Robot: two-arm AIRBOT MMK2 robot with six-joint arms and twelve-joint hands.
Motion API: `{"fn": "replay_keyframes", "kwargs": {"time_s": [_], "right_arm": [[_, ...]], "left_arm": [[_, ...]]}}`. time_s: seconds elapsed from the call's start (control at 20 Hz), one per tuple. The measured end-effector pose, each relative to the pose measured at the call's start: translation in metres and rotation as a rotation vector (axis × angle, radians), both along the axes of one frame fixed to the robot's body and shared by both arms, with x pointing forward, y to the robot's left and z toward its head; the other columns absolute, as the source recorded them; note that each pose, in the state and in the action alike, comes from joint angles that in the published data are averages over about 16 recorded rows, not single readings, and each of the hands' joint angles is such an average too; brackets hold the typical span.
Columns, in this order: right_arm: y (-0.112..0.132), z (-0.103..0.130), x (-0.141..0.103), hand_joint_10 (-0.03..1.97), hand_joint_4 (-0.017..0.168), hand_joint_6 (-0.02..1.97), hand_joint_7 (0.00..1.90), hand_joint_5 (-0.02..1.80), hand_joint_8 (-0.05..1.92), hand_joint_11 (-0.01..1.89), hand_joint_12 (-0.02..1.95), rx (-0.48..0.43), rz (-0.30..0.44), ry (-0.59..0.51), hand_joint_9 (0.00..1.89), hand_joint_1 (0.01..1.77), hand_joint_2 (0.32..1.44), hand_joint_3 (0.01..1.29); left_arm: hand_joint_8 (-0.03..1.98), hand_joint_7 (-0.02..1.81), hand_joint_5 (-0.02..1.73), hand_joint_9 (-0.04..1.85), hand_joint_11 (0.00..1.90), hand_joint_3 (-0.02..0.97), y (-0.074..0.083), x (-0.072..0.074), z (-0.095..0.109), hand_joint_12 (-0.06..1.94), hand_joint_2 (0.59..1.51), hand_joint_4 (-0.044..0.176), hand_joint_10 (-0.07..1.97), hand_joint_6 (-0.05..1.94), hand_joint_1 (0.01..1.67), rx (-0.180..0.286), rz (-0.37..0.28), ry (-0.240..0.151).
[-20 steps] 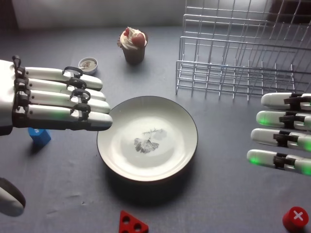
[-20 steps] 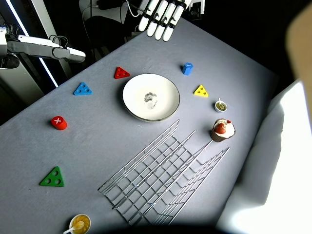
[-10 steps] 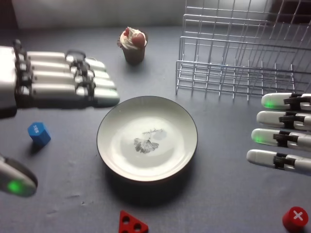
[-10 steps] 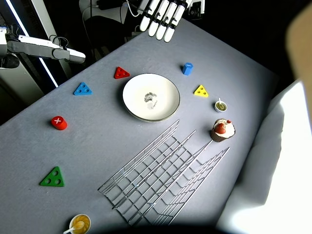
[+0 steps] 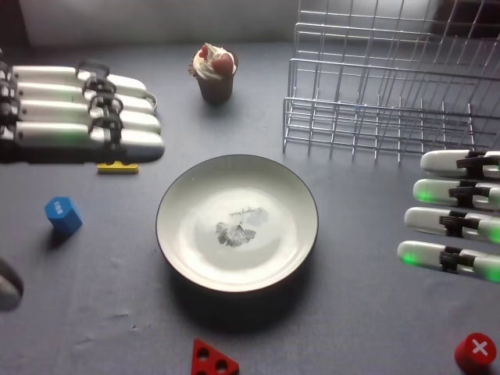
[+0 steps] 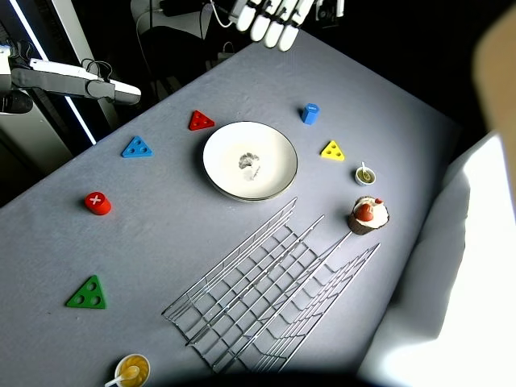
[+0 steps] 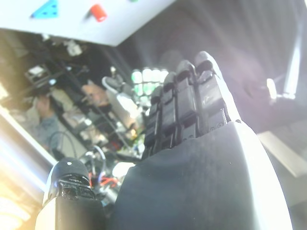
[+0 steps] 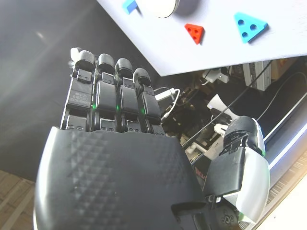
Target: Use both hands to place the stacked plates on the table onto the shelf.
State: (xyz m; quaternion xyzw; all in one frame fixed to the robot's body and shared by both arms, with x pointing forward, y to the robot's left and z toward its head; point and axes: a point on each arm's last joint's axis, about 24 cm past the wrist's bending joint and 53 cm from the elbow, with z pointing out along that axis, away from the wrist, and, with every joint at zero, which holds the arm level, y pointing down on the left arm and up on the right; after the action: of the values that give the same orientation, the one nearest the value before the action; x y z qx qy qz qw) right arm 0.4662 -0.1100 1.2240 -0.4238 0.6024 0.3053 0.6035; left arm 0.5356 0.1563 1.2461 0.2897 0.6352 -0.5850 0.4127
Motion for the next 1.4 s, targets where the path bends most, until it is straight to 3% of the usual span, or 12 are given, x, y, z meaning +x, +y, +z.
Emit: {"fn": "replay_keyframes", "kwargs": {"time_s": [0.4,0.85,1.4], "right_arm": [[0.0,0.0,0.0,0.0,0.006,0.02,0.18,0.16,0.01,0.15,0.02,-0.001,0.001,-0.001,0.18,0.02,0.87,0.02],[0.0,0.0,-0.001,0.0,0.006,0.02,0.18,0.15,0.01,0.15,0.02,-0.003,0.004,-0.002,0.18,0.02,0.88,0.01],[-0.001,0.001,0.002,0.0,0.006,0.02,0.2,0.17,0.01,0.16,0.02,0.005,-0.007,0.003,0.19,0.02,0.89,0.02]], "left_arm": [[-0.01,0.16,0.13,0.16,0.12,0.012,-0.004,-0.011,-0.016,0.05,1.021,0.003,0.01,0.01,0.03,0.074,-0.054,-0.024],[-0.01,0.17,0.12,0.17,0.12,0.012,-0.024,-0.015,-0.052,0.05,1.023,0.003,0.01,0.01,0.03,0.167,-0.081,-0.001],[-0.01,0.17,0.12,0.17,0.12,0.012,-0.052,0.0,-0.095,0.04,1.018,0.003,0.01,0.01,0.03,0.234,-0.061,0.044]]}}
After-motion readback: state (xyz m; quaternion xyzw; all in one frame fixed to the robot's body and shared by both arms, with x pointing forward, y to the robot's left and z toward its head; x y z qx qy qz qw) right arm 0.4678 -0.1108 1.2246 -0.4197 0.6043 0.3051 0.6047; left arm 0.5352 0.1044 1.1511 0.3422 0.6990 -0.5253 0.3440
